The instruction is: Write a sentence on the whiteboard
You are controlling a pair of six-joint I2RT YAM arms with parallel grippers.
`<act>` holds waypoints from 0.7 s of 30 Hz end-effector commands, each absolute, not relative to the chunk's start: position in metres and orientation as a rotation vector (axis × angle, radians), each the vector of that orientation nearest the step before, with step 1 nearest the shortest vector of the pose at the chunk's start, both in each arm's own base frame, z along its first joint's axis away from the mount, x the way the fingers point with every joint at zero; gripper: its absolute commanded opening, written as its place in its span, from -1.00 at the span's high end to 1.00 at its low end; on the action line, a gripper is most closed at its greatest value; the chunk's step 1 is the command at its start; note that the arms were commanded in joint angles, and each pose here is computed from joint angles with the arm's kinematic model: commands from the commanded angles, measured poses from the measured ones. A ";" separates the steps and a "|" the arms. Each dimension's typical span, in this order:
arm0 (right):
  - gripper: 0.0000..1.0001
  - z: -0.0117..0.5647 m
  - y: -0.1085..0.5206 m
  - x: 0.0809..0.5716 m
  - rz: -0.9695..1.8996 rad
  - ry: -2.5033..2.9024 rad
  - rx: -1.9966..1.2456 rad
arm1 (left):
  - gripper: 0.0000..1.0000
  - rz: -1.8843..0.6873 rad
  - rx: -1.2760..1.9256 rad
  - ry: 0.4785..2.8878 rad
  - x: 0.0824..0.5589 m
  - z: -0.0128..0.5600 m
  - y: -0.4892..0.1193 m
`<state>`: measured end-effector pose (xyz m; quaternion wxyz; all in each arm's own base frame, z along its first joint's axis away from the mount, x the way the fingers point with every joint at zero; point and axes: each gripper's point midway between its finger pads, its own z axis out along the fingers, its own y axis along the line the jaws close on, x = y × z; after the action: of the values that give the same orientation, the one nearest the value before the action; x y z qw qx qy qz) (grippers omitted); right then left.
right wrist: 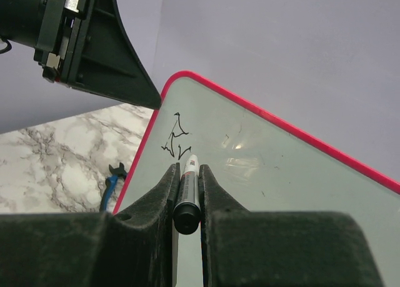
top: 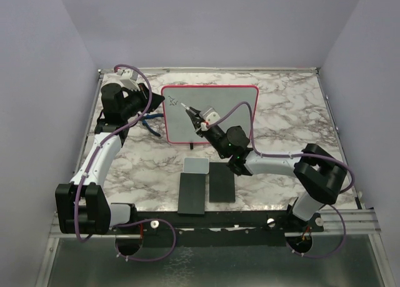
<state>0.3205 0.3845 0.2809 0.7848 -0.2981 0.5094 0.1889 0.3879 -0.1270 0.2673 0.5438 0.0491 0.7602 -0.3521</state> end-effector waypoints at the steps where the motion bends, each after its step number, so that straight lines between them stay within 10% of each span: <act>1: 0.99 0.291 0.389 0.327 0.404 1.074 -0.610 | 0.74 -0.822 0.126 1.786 0.384 0.272 -0.126; 21: 0.99 0.282 0.389 0.338 0.357 1.105 -0.587 | 0.74 -0.825 0.128 1.784 0.383 0.273 -0.126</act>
<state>0.3300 0.3897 0.2741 0.7836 -0.2924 0.5186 0.1775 0.3878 -0.1270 0.2671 0.5437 0.0490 0.7603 -0.3521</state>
